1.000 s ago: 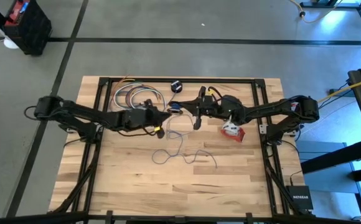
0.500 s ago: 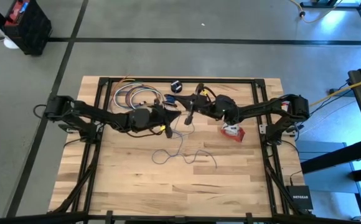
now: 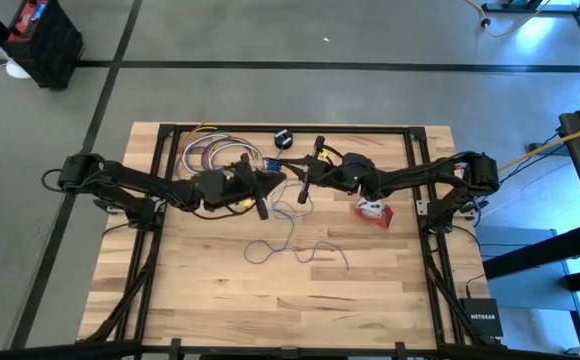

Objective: Coil cords
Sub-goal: Coil the blue wire onto the spool

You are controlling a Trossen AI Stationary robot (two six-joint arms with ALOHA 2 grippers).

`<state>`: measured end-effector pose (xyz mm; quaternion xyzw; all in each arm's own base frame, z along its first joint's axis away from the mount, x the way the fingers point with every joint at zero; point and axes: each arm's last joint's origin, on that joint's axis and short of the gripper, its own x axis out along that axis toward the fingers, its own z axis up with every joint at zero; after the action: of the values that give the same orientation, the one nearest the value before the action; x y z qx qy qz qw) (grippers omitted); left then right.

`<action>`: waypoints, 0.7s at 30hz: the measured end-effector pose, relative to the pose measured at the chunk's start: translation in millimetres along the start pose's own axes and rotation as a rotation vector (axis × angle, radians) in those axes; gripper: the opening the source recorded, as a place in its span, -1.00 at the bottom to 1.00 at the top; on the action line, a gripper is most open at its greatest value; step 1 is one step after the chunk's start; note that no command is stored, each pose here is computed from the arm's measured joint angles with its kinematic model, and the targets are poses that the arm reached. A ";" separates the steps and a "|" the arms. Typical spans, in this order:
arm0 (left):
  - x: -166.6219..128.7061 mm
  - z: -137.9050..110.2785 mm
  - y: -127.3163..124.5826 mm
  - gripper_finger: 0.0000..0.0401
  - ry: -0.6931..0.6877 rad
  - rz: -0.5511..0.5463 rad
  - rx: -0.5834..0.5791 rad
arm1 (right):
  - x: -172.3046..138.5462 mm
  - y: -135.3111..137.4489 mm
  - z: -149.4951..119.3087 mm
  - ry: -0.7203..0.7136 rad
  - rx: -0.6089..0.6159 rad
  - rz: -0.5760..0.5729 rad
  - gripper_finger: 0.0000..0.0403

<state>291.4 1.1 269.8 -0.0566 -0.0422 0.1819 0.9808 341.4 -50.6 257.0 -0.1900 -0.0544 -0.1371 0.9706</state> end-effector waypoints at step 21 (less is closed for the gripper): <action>-49.3 43.9 11.1 -0.97 0.073 -0.044 0.026 | -0.6 3.4 -10.1 0.095 -0.083 0.040 -0.97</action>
<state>237.1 -2.2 308.8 -0.0493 -0.0055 0.1585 0.9861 342.3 -51.3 246.4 -0.2243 0.0011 -0.1288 0.9660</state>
